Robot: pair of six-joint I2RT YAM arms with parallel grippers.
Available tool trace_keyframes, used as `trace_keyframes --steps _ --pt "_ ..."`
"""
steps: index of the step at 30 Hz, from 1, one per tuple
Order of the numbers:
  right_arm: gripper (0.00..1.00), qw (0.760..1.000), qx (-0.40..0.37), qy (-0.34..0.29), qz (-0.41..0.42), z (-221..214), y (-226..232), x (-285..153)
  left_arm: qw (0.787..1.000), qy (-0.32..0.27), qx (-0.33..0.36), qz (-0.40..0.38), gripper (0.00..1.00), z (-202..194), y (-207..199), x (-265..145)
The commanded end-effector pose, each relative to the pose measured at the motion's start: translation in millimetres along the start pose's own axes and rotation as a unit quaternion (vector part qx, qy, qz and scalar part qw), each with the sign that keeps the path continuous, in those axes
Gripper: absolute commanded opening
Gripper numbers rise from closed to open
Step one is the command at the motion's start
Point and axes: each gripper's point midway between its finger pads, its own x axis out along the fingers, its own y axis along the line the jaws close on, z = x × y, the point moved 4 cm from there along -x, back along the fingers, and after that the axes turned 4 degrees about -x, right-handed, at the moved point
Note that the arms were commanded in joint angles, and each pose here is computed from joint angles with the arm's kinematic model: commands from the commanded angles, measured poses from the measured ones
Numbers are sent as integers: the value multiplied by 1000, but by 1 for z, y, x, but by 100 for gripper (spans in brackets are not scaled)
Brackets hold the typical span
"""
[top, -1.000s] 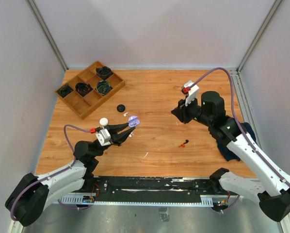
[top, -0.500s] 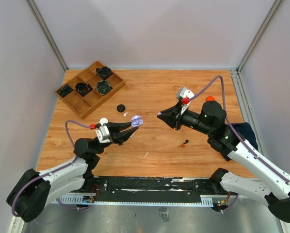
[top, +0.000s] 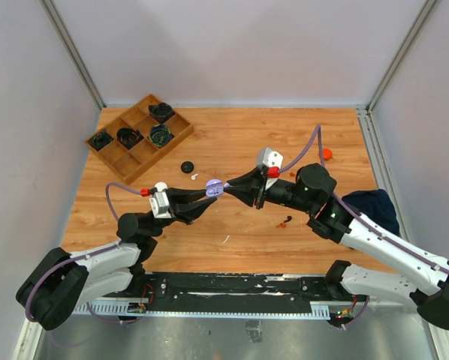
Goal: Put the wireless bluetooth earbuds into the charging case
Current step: Place the earbud in the charging case.
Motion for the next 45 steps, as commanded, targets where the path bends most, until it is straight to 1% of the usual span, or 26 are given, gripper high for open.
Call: trace_keyframes --steps 1,7,15,21,37,45 --pt "21 999 -31 -29 19 5 6 9 999 -47 8 -20 0 23 -6 8" --pt "21 998 -44 -35 26 -2 6 14 999 -44 -5 -15 0 21 -5 9" --pt "21 997 -54 -40 26 -5 4 20 999 -30 5 -19 0 18 -4 10" --pt "21 997 -57 -37 27 -10 2 25 999 -38 6 -28 0 22 -6 13" --pt "21 997 -52 -40 50 -12 9 26 999 -46 -13 -6 0 25 1 18" --pt "21 997 -55 -28 39 -21 6 27 998 -59 -22 -10 0 31 -1 18"
